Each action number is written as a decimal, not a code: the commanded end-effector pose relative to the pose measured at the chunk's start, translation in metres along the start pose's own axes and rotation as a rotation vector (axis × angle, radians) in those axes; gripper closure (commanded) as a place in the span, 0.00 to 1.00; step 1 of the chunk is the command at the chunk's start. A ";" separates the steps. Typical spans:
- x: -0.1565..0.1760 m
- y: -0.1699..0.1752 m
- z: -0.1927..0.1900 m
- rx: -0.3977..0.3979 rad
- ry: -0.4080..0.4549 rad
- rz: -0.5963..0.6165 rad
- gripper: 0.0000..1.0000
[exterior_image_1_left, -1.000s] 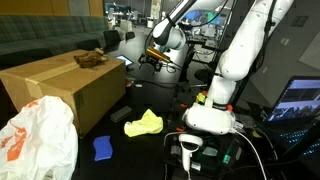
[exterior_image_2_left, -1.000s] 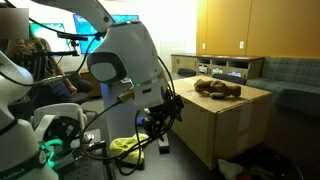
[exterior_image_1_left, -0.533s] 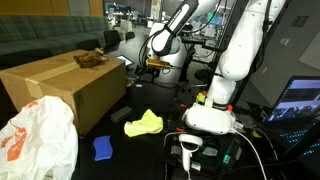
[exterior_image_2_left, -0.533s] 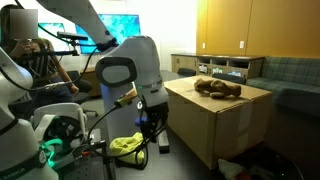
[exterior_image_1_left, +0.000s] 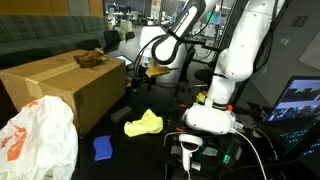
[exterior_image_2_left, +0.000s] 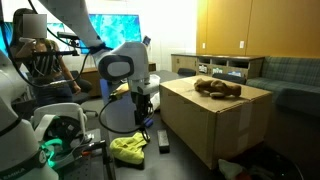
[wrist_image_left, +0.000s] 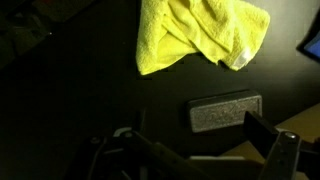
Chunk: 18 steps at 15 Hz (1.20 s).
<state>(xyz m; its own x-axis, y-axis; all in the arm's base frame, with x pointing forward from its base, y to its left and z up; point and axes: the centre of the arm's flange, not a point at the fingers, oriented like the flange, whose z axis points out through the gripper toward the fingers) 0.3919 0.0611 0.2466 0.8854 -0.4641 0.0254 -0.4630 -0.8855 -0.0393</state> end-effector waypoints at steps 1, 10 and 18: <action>-0.023 -0.036 -0.004 0.001 -0.028 -0.098 0.00; -0.087 -0.094 0.025 0.003 -0.142 -0.286 0.00; -0.085 -0.103 0.078 -0.141 -0.196 -0.420 0.00</action>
<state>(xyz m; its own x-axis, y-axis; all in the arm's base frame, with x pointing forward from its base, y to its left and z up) 0.3500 0.1920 0.1935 0.9858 -0.0842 -0.1452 -0.0820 -0.9964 0.0209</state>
